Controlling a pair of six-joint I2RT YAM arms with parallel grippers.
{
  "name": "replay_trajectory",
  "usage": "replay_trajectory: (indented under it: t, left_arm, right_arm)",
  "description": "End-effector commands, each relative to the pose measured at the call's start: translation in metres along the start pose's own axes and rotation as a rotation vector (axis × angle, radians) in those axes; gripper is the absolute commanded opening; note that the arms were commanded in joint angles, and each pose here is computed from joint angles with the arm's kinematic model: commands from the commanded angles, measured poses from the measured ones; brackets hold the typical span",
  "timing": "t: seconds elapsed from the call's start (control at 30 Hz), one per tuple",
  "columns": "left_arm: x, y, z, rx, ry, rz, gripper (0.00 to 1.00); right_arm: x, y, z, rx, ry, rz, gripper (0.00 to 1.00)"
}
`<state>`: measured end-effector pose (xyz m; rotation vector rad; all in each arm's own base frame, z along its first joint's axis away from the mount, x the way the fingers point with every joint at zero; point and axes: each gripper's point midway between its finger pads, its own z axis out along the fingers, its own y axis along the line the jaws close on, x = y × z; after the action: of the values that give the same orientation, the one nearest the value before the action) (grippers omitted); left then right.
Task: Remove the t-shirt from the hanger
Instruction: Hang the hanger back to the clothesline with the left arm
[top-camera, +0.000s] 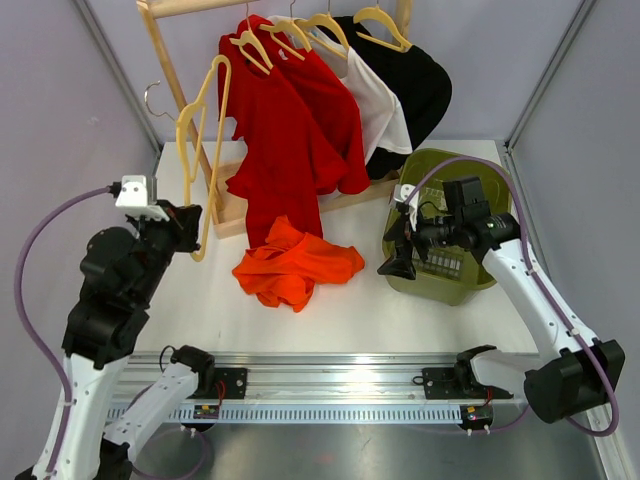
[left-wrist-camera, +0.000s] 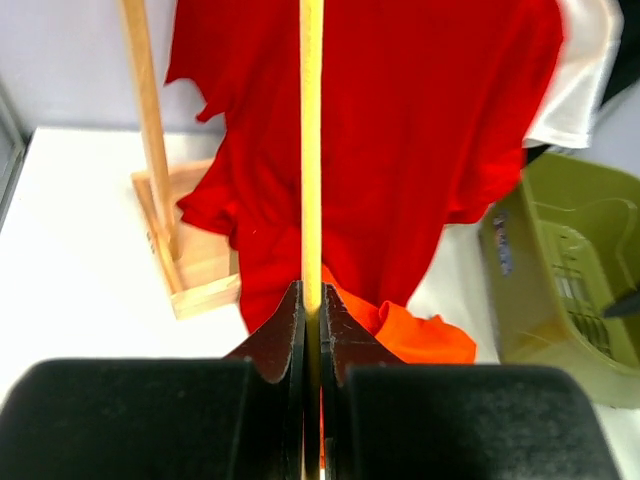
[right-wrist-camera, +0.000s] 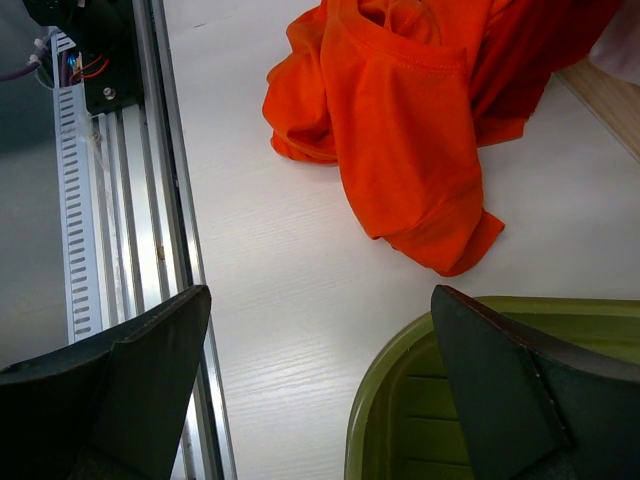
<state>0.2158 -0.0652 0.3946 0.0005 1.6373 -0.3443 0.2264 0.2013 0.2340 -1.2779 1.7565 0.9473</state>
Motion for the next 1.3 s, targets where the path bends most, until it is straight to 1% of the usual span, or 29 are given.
replay_trajectory:
  t: [0.0, 0.13, 0.2, 0.23, 0.27, 0.3, 0.37, 0.4, 0.43, 0.47, 0.53, 0.6, 0.63, 0.7, 0.77, 0.83, 0.93, 1.1, 1.13, 1.17, 1.27]
  left_arm:
    - [-0.033, 0.009, 0.013, -0.094, -0.092, -0.053, 0.0]
    - [-0.036, 0.02, 0.032, -0.175, -0.079, -0.042, 0.0]
    - [-0.04, 0.023, 0.049, -0.215, -0.054, -0.021, 0.0]
    - [-0.042, 0.023, 0.056, -0.222, -0.043, -0.014, 0.0]
    - [-0.052, 0.025, 0.059, -0.234, -0.054, -0.012, 0.0]
    - [-0.048, 0.026, 0.075, -0.236, -0.024, 0.0, 0.0]
    - [-0.053, 0.032, 0.086, -0.257, -0.023, 0.002, 0.0]
    - [-0.055, 0.032, 0.099, -0.254, -0.008, 0.004, 0.0]
    - [-0.058, 0.035, 0.104, -0.265, -0.009, 0.002, 0.0]
    - [-0.067, 0.035, 0.108, -0.261, -0.027, -0.005, 0.0]
    - [-0.066, 0.038, 0.125, -0.263, -0.008, -0.012, 0.0]
    - [-0.079, 0.036, 0.132, -0.257, -0.028, -0.031, 0.0]
    - [-0.075, 0.039, 0.143, -0.261, -0.008, -0.035, 0.0]
    - [-0.087, 0.04, 0.149, -0.253, -0.034, -0.051, 0.0]
    - [-0.084, 0.045, 0.163, -0.264, -0.015, -0.064, 0.0]
    - [-0.092, 0.045, 0.168, -0.257, -0.03, -0.072, 0.0]
    - [-0.091, 0.052, 0.184, -0.268, -0.02, -0.085, 0.0]
    - [-0.103, 0.057, 0.207, -0.27, -0.021, -0.095, 0.0]
    - [-0.096, 0.06, 0.212, -0.277, -0.001, -0.095, 0.0]
    - [-0.102, 0.059, 0.214, -0.274, -0.011, -0.095, 0.0]
    - [-0.091, 0.065, 0.228, -0.284, 0.023, -0.103, 0.0]
  right_arm:
    - [-0.012, 0.002, -0.005, 0.014, -0.042, -0.049, 0.99]
    - [-0.012, 0.003, -0.006, 0.014, -0.042, -0.054, 0.99]
    - [-0.012, 0.003, -0.006, 0.015, -0.044, -0.053, 0.99]
    - [-0.012, 0.004, -0.006, 0.013, -0.044, -0.052, 0.99]
    - [-0.013, 0.004, -0.007, 0.015, -0.046, -0.056, 0.99]
    - [-0.014, 0.005, -0.007, 0.013, -0.048, -0.059, 0.99]
    - [-0.013, 0.005, -0.007, 0.014, -0.049, -0.059, 0.99]
    - [-0.014, 0.006, -0.009, 0.017, -0.051, -0.062, 0.99]
    - [-0.013, 0.006, -0.008, 0.018, -0.051, -0.063, 0.99]
    - [-0.014, 0.007, -0.008, 0.016, -0.052, -0.063, 0.99]
    - [-0.014, 0.007, -0.009, 0.02, -0.052, -0.067, 0.99]
    - [-0.014, 0.006, -0.009, 0.02, -0.052, -0.067, 0.99]
    - [-0.014, 0.007, -0.009, 0.02, -0.053, -0.067, 0.99]
    - [-0.014, 0.007, -0.01, 0.02, -0.055, -0.068, 0.99]
    - [-0.015, 0.008, -0.01, 0.02, -0.058, -0.072, 0.99]
    - [-0.013, 0.007, -0.01, 0.021, -0.054, -0.067, 0.99]
    - [-0.013, 0.007, -0.01, 0.021, -0.052, -0.068, 0.99]
    - [-0.012, 0.008, -0.01, 0.021, -0.052, -0.068, 0.99]
    - [-0.013, 0.009, -0.011, 0.018, -0.054, -0.068, 0.99]
    - [-0.013, 0.009, -0.011, 0.017, -0.056, -0.068, 0.99]
    - [-0.013, 0.009, -0.011, 0.017, -0.055, -0.067, 0.99]
